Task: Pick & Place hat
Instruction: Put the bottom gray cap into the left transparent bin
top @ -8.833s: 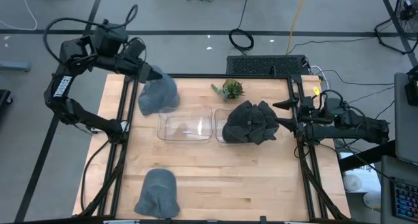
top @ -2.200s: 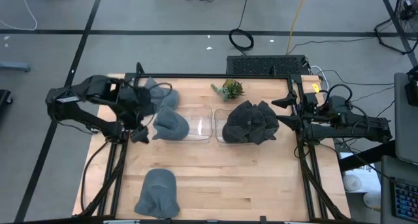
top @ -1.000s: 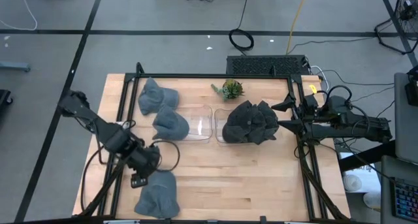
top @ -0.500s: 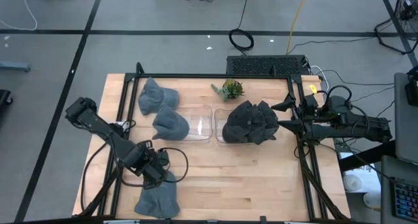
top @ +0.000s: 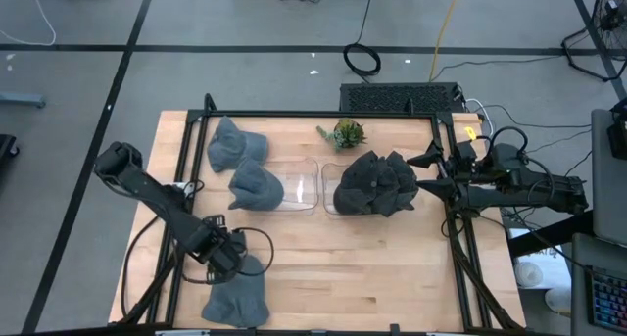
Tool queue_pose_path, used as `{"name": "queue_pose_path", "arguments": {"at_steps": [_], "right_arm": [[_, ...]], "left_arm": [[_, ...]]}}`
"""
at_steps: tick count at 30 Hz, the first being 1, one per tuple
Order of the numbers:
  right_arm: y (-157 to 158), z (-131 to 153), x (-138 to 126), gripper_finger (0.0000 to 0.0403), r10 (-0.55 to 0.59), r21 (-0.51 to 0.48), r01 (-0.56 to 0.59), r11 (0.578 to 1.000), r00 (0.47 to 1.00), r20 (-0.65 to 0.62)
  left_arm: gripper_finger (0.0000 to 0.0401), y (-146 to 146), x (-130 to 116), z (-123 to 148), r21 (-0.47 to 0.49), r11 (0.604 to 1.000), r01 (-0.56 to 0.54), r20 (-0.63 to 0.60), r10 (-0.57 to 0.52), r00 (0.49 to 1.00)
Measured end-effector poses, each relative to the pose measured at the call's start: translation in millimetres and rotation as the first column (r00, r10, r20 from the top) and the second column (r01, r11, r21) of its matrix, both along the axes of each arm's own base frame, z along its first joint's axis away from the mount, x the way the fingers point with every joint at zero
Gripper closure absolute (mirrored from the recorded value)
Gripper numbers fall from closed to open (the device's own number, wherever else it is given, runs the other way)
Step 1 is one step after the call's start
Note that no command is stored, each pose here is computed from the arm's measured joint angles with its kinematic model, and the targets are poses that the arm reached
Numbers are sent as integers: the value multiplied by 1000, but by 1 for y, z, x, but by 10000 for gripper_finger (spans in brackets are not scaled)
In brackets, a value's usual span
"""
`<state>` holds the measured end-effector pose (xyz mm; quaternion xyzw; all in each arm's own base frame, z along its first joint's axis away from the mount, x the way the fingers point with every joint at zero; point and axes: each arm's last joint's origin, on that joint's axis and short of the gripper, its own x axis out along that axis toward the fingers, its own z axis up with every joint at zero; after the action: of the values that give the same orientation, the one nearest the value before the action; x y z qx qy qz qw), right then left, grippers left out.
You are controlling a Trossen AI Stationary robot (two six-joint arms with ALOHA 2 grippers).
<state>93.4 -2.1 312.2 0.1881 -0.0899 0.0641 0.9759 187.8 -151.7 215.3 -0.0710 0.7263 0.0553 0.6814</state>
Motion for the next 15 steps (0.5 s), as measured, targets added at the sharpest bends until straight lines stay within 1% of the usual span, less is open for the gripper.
{"name": "queue_pose_path", "arguments": {"at_steps": [4,7,11,15], "right_arm": [[0,0,0,85,0,-2,0,1000,1000,0],[0,-1,0,85,-5,-24,5,1000,1000,-5],[0,-3,1,85,-12,-48,10,999,1000,-23],[0,-3,1,85,-21,-84,19,996,1000,-23]], "left_arm": [[146,3,-8,0,-50,999,-8,88,13,996],[146,9,-14,0,-84,996,-5,146,17,989],[146,18,-25,-4,-113,994,2,189,20,982],[146,25,-34,-14,-148,989,11,222,23,975]]}}
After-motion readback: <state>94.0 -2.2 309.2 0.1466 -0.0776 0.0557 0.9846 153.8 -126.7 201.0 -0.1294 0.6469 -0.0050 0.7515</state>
